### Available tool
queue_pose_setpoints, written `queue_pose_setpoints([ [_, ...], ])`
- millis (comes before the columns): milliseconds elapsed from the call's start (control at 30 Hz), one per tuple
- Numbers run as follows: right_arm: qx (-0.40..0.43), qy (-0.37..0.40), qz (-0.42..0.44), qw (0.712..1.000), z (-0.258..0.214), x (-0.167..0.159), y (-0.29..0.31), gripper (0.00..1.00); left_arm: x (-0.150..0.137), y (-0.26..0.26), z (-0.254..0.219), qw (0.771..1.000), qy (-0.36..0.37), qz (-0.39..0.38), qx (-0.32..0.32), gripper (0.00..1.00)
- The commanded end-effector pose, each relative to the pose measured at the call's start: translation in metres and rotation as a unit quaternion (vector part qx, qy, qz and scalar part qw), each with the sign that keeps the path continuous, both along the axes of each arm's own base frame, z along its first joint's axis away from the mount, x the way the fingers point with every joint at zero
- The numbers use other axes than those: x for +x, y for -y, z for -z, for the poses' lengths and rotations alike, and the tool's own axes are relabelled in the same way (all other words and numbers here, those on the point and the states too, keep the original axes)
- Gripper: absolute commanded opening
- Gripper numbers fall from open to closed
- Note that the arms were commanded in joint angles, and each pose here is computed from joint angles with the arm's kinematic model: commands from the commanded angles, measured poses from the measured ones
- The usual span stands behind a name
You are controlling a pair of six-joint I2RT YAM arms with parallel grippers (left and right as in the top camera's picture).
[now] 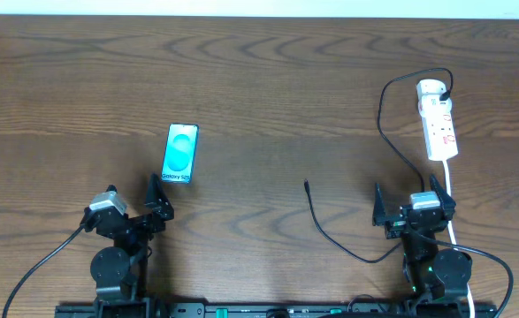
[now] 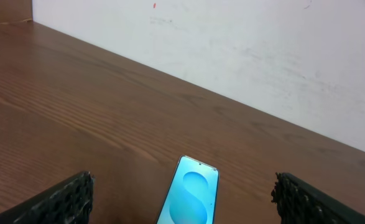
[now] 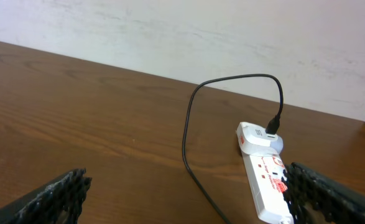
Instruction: Plug charger to phone and switch on socket
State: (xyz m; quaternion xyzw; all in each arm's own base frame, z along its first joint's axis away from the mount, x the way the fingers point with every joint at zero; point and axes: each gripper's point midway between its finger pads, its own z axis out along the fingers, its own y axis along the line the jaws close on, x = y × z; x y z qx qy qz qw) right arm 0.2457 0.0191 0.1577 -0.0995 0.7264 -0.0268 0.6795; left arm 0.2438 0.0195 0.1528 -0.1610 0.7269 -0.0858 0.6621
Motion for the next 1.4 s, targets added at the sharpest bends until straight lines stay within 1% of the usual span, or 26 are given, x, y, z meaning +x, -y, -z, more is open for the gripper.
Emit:
queue_pose_setpoints([
  [0,0.007,0.001,0.006,1.000,0.000,0.000,0.002,0.99,-0.001,-0.003,0.017,1.000,-0.026,-0.006,0.007,0.92],
  [800,0.007,0.001,0.006,1.000,0.000,0.000,0.002,0.99,-0.001,-0.003,0.016,1.000,-0.024,-0.008,0.008,0.92],
  [967,0.007,0.001,0.006,1.000,0.000,0.000,0.002,0.99,0.002,0.006,0.000,1.000,0.008,0.019,0.010,0.92],
  [1100,0.007,0.001,0.006,1.000,0.000,0.000,0.002,0.99,0.000,0.012,-0.020,0.997,0.027,0.041,0.059,0.92],
  [1233,0.007,0.001,0.006,1.000,0.000,0.000,0.002,0.99,-0.004,0.012,-0.057,0.994,0.048,0.041,0.086,0.92],
  [1367,0.007,0.001,0.006,1.000,0.000,0.000,0.002,0.99,-0.001,0.013,-0.093,0.994,0.050,0.042,0.090,0.92],
])
